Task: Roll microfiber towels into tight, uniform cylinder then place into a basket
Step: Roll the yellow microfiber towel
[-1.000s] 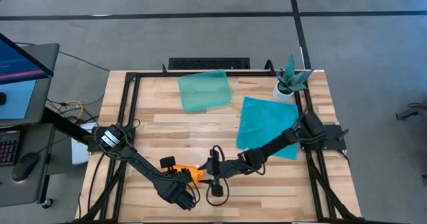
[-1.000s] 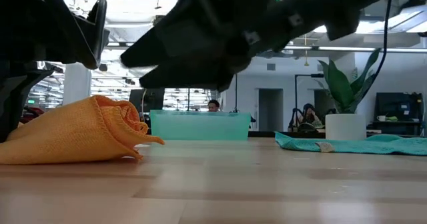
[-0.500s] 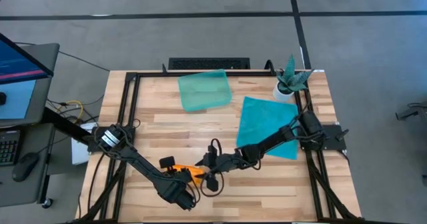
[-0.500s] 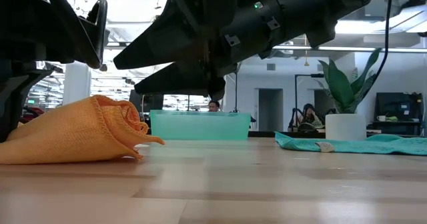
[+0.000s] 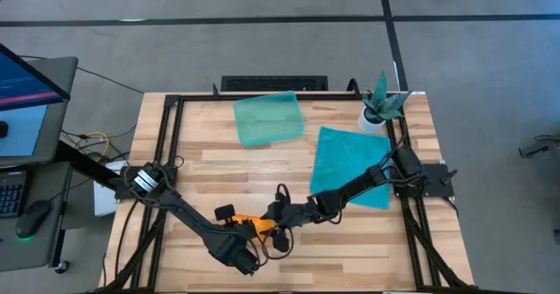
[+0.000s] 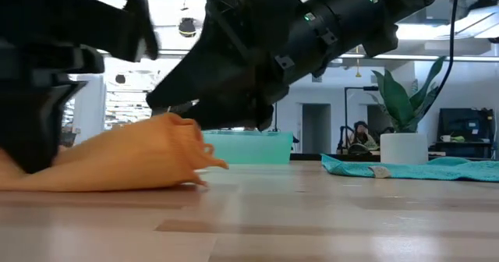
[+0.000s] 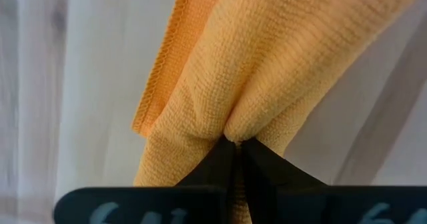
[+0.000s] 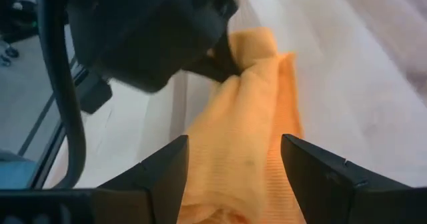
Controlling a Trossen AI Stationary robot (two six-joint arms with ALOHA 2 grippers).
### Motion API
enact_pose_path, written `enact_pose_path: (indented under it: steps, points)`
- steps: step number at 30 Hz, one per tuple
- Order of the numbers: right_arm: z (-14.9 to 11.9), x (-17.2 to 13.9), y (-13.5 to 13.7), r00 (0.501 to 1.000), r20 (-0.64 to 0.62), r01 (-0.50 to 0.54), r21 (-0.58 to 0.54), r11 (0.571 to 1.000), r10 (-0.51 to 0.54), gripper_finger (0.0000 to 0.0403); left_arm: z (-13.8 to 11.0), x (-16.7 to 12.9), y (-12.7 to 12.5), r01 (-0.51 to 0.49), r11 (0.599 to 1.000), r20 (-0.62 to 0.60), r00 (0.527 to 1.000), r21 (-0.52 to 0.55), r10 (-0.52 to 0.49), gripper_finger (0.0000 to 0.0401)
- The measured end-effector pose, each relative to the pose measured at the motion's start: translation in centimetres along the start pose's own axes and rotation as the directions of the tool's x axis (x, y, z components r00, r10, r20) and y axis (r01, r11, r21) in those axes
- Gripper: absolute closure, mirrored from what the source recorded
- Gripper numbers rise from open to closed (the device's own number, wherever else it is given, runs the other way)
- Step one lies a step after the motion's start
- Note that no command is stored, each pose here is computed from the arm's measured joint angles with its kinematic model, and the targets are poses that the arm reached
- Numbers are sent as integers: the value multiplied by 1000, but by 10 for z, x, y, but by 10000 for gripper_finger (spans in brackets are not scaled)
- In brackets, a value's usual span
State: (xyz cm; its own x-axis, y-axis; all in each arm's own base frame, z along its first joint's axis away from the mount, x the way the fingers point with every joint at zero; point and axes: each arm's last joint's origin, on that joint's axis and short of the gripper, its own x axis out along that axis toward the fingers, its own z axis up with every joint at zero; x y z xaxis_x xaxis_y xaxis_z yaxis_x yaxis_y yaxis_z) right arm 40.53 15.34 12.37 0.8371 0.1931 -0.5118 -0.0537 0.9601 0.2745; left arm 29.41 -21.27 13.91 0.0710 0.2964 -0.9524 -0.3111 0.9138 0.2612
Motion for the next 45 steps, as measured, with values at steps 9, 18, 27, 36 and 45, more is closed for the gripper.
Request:
enact_pose_path:
  steps: [9, 18, 27, 36, 45]
  points:
    - [-11, -1, -3, 992, -128, 13, 44, 999, -7, 143, 5, 2, 1, 1, 1000, 30, 1000, 2, -1, 392]
    - [-15, -1, -9, 983, -180, 52, 84, 995, -36, 163, 7, 2, 0, 3, 1000, 54, 999, -6, -2, 392]
    - [-22, 13, -16, 978, -210, 25, 125, 992, 2, 242, 8, 2, 0, 4, 1000, 56, 998, -9, -3, 392]
    - [-18, 14, -16, 966, -251, -23, 142, 990, 59, 362, 8, 2, 0, 5, 1000, 56, 998, -2, -5, 392]
    - [-20, 13, -17, 960, -274, -18, 124, 992, 52, 376, 8, 2, 1, -1, 998, 58, 998, 62, -2, 352]
